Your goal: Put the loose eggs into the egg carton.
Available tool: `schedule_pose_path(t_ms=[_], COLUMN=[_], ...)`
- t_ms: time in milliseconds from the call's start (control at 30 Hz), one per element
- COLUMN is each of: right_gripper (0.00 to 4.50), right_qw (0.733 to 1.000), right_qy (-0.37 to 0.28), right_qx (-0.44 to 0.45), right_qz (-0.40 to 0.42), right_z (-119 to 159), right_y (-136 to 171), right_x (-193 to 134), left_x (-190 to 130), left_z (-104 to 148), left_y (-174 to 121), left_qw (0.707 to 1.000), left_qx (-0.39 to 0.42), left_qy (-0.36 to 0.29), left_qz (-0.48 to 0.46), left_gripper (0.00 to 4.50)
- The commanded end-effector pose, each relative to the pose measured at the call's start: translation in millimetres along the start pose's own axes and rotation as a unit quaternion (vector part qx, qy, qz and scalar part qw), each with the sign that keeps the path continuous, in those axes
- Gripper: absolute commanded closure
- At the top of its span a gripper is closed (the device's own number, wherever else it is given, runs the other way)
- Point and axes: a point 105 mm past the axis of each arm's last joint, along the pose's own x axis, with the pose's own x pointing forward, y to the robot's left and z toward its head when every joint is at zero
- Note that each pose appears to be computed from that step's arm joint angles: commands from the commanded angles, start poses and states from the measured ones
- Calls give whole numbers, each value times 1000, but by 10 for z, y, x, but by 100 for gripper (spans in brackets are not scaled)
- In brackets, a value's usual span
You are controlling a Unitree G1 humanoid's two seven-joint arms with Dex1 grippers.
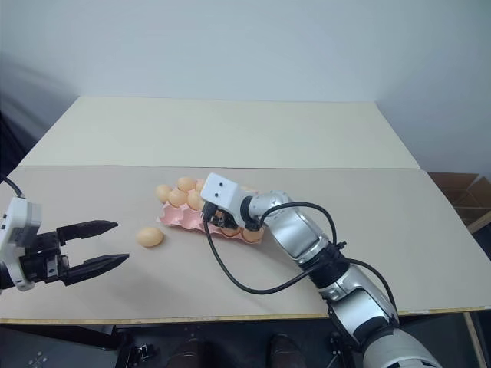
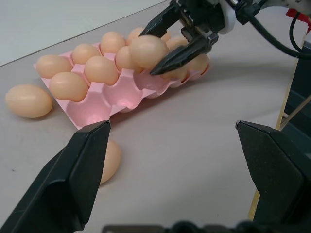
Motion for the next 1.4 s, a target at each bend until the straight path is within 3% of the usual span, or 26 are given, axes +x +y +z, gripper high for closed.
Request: schedule_pose_path(t_ms=[33, 67, 100, 233, 367, 533, 667, 833, 1033, 1233, 1400], right_gripper=[39, 6, 1, 1, 1, 1, 1, 1, 1, 1, 1], right_qw=[999, 999, 998, 995, 992, 993, 995, 994, 994, 994, 992], right_qy=[-40, -46, -54, -83, -90, -79, -98, -105, -108, -109, -122], right_qx=[-13, -12, -7, 9, 9, 9, 20, 25, 12, -13, -32], right_qz=[-12, -18, -24, -57, -82, -85, -31, 4, 4, 6, 17], right_z=[238, 261, 284, 306, 145, -166, -378, -404, -355, -290, -176], right_y=[-81, -117, -166, -379, -484, -447, -203, -48, -62, -36, 18], right_x=[-89, -137, -219, -665, -1192, -1672, -1953, -1998, -1966, -1874, -1858], left_x=[-18, -15, -13, -22, -66, -146, -200, -227, -216, 343, 600], left_z=[93, 96, 100, 105, 94, 36, -118, -184, -566, -532, -527], left_y=[-26, -19, -8, 37, 109, 193, 211, 215, 485, 596, 679], left_qw=[1000, 1000, 1000, 1000, 1000, 999, 999, 997, 974, 977, 981], left_qx=[20, 20, 20, 20, 17, 3, -25, -41, -103, -99, -92], left_qy=[-7, -8, -8, -5, -4, -8, 3, 2, 90, 54, 45], left_qz=[1, 1, 2, 3, 13, 34, 47, 64, 180, 182, 166], left_gripper=[0, 0, 0, 0, 0, 0, 0, 0, 0, 0, 0])
